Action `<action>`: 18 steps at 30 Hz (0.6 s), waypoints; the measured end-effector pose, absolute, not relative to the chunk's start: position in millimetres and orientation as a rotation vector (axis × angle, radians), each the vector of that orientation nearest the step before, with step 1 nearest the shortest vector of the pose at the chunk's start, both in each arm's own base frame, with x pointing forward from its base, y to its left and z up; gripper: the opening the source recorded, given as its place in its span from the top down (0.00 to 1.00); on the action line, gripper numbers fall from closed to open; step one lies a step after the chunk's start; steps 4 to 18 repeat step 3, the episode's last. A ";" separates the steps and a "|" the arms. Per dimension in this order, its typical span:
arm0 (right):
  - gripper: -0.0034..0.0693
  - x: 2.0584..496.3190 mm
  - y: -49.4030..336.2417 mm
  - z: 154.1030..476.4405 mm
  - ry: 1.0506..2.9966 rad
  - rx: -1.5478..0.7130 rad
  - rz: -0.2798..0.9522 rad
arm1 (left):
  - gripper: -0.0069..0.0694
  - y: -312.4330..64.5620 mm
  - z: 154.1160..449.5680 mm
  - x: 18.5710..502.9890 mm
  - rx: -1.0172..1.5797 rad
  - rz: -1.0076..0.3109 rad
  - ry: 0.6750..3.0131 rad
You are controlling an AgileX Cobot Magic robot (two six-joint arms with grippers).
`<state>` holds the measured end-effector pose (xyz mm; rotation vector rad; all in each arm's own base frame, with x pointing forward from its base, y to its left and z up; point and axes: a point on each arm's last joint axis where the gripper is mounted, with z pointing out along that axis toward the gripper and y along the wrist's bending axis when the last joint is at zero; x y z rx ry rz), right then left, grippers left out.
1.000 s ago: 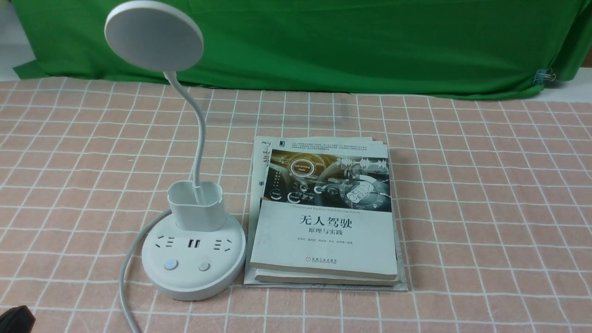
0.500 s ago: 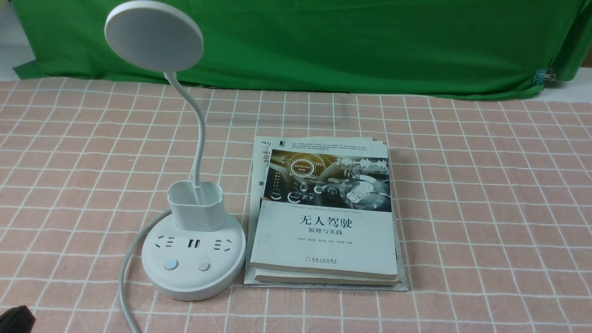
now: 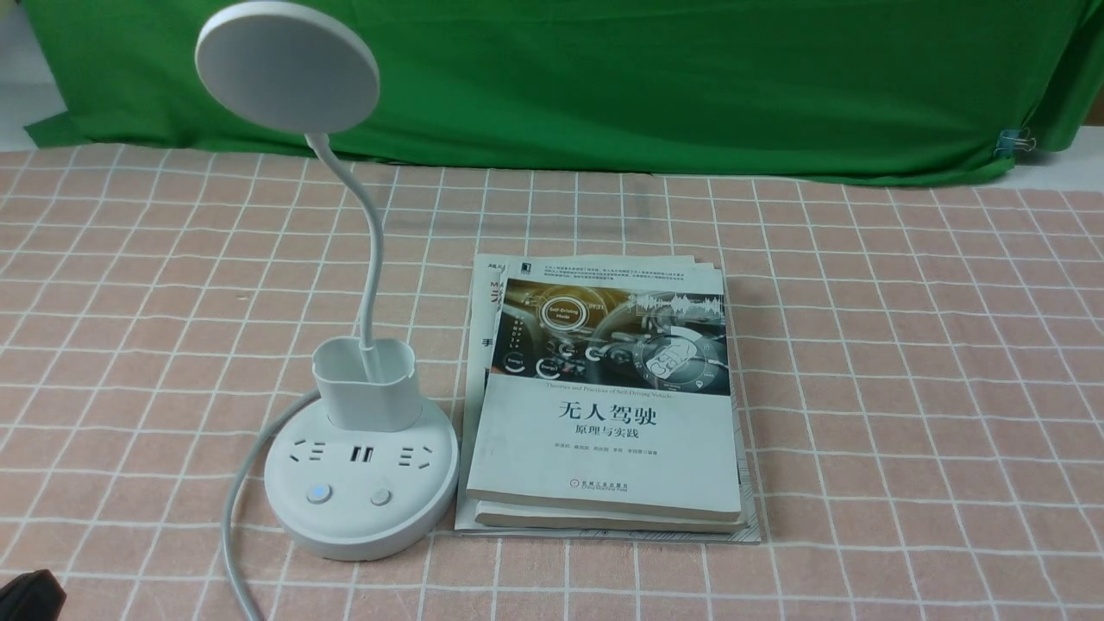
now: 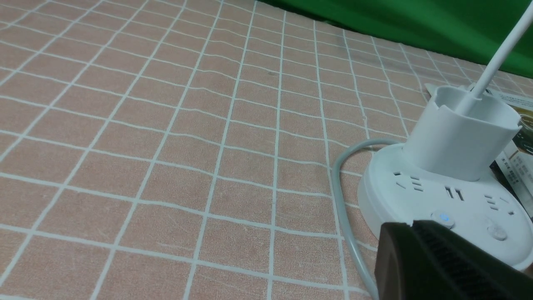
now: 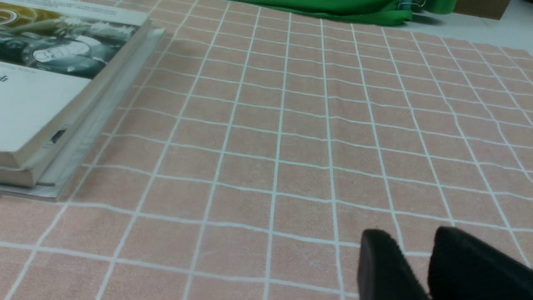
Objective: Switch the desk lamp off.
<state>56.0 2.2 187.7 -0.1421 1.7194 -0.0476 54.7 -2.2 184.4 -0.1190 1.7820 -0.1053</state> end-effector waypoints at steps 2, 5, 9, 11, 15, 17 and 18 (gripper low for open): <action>0.62 56.0 2.2 187.7 1.719 -0.142 -0.048 | 0.90 -2.2 184.4 54.7 -0.119 -0.105 1.782; 0.62 56.0 2.2 187.7 1.719 -0.142 -0.048 | 0.90 -2.2 184.4 54.7 -0.119 -0.105 1.782; 0.62 56.0 2.2 187.7 1.719 -0.142 -0.048 | 0.90 -2.2 184.4 54.7 -0.119 -0.105 1.782; 0.62 56.0 2.2 187.7 1.719 -0.142 -0.048 | 0.90 -2.2 184.4 54.7 -0.119 -0.105 1.782; 0.62 56.0 2.2 187.7 1.719 -0.142 -0.048 | 0.90 -2.2 184.4 54.7 -0.119 -0.105 1.782; 0.62 56.0 2.2 187.7 1.719 -0.142 -0.048 | 0.90 -2.2 184.4 54.7 -0.119 -0.105 1.782; 0.62 56.0 2.2 187.7 1.719 -0.142 -0.048 | 0.90 -2.2 184.4 54.7 -0.119 -0.105 1.782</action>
